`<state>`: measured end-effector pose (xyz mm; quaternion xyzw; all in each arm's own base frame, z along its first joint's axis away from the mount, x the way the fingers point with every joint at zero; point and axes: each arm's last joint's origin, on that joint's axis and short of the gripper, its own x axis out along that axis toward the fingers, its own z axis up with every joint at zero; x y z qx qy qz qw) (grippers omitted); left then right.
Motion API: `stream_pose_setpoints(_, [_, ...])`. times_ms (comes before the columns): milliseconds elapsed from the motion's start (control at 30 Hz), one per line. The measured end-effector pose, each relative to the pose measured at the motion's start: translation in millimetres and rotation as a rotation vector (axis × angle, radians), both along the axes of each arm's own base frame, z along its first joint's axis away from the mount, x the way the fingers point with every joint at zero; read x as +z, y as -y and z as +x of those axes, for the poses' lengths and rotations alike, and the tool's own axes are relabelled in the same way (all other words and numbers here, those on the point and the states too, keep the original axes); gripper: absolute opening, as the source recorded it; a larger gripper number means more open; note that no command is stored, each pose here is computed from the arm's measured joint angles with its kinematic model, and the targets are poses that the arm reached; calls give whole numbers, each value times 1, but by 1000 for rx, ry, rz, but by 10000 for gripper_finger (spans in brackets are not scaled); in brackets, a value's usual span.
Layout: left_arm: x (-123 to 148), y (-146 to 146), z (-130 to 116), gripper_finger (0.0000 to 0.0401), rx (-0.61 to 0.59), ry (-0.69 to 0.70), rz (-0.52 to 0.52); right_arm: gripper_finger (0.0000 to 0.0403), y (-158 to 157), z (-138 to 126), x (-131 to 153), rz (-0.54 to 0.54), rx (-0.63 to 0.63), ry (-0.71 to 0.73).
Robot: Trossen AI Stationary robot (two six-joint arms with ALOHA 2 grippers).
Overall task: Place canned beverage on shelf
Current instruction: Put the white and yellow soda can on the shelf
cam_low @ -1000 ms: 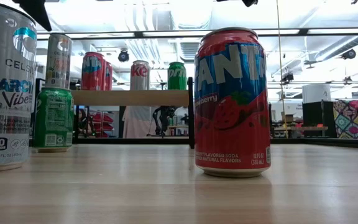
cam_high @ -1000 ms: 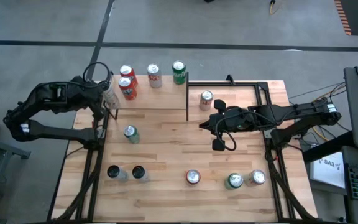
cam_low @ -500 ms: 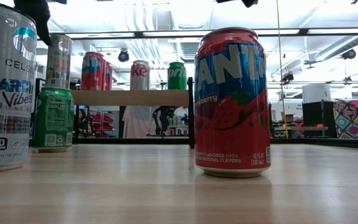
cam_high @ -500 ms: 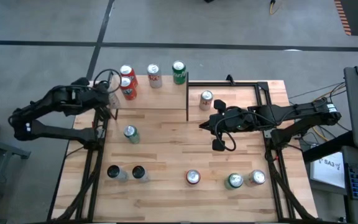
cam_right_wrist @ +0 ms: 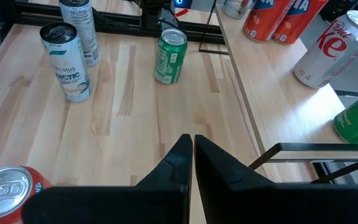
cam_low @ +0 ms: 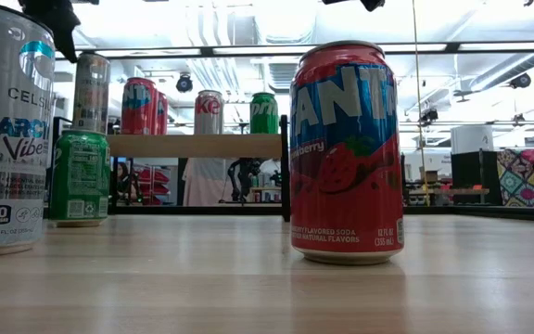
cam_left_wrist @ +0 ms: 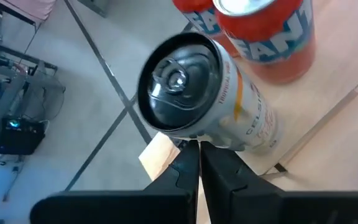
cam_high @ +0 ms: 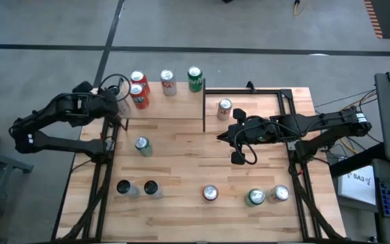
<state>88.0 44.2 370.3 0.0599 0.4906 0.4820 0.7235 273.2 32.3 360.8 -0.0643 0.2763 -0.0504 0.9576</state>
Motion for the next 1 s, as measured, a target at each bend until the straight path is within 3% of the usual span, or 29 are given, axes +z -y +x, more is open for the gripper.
stream_pose_setpoints(233, [33, 6, -3, 0, -78, 247, -153, 9, 0, 0, 0, 2, -1, 0])
stream_pose_setpoints(333, [51, 6, -2, 0, -65, 413, -125, 9, 0, 0, 0, 0, 0, -1])
stream_pose_setpoints(433, [60, 3, -3, 0, 10, 477, -76, 9, 0, 0, -1, -1, 0, -4])
stream_pose_setpoints(667, [63, -7, 4, 0, 66, 413, -51, 9, 0, 0, -3, 5, -4, -6])
stream_pose_setpoints(1000, [50, -32, 34, 0, 82, 202, -64, 9, 0, 0, -4, 21, -14, 0])
